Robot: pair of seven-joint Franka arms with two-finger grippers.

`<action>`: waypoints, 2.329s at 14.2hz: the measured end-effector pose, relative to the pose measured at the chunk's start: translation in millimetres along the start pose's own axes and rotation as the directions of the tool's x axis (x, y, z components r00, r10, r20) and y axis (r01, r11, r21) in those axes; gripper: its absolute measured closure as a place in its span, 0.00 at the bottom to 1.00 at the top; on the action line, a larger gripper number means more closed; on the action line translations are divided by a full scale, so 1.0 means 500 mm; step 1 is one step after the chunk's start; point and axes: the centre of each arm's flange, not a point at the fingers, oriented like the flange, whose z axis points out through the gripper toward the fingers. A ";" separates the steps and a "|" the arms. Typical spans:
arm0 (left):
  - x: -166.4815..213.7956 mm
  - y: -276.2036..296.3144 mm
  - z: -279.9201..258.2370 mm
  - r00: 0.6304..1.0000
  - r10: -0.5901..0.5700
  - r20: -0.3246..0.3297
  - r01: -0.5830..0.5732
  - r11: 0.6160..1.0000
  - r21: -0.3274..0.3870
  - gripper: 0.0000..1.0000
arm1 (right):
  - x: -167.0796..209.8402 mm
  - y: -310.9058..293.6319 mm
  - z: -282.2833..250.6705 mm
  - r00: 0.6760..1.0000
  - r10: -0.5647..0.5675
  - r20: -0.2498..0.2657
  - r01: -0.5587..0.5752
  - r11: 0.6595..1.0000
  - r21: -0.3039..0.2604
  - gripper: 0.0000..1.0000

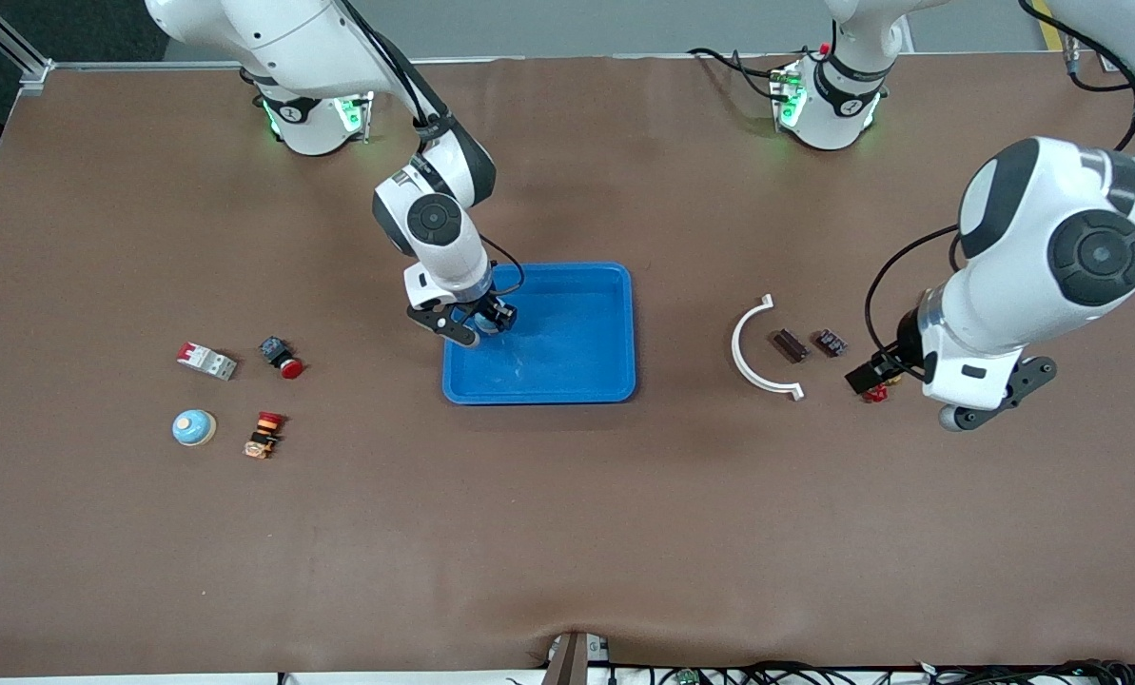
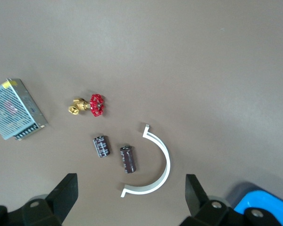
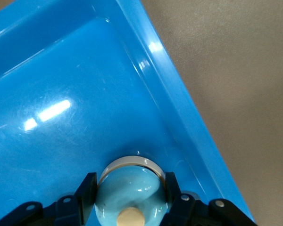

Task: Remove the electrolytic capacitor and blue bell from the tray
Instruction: 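Grasp the second blue bell with the right gripper while the left gripper retracts, then carry the held bell with the right gripper toward the red buttons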

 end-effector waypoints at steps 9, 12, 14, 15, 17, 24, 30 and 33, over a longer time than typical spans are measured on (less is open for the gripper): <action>-0.048 -0.042 -0.170 0.950 0.298 -0.091 -0.294 0.954 0.063 0.00 | 0.023 -0.044 -0.057 0.999 0.018 0.029 -0.016 0.997 -0.077 0.37; -0.093 -0.059 -0.225 0.939 0.333 -0.085 -0.327 0.942 0.073 0.00 | 0.064 -0.053 -0.125 0.999 -0.022 0.048 0.028 0.992 -0.123 0.37; -0.105 -0.092 -0.262 0.937 0.340 -0.083 -0.337 0.940 0.055 0.00 | 0.108 -0.028 -0.159 0.996 -0.065 0.065 0.074 0.987 -0.140 0.37; -0.102 -0.116 -0.279 0.932 0.352 -0.083 -0.350 0.936 0.042 0.00 | 0.130 -0.011 -0.172 0.992 -0.094 0.079 0.105 0.983 -0.150 0.37; -0.092 -0.168 -0.304 0.921 0.382 -0.083 -0.380 0.924 0.031 0.00 | 0.172 0.024 -0.194 0.980 -0.165 0.109 0.181 0.971 -0.159 0.37; -0.104 -0.228 -0.336 0.901 0.432 -0.051 -0.430 0.902 0.035 0.00 | 0.251 0.165 -0.239 0.928 -0.336 0.159 0.358 0.924 -0.135 0.37; -0.120 -0.238 -0.341 0.896 0.442 -0.034 -0.441 0.897 0.039 0.00 | 0.303 0.346 -0.297 0.884 -0.434 0.174 0.454 0.885 -0.098 0.37; -0.125 -0.240 -0.337 0.896 0.442 -0.028 -0.441 0.897 0.041 0.00 | 0.328 0.448 -0.328 0.858 -0.485 0.171 0.502 0.862 -0.075 0.37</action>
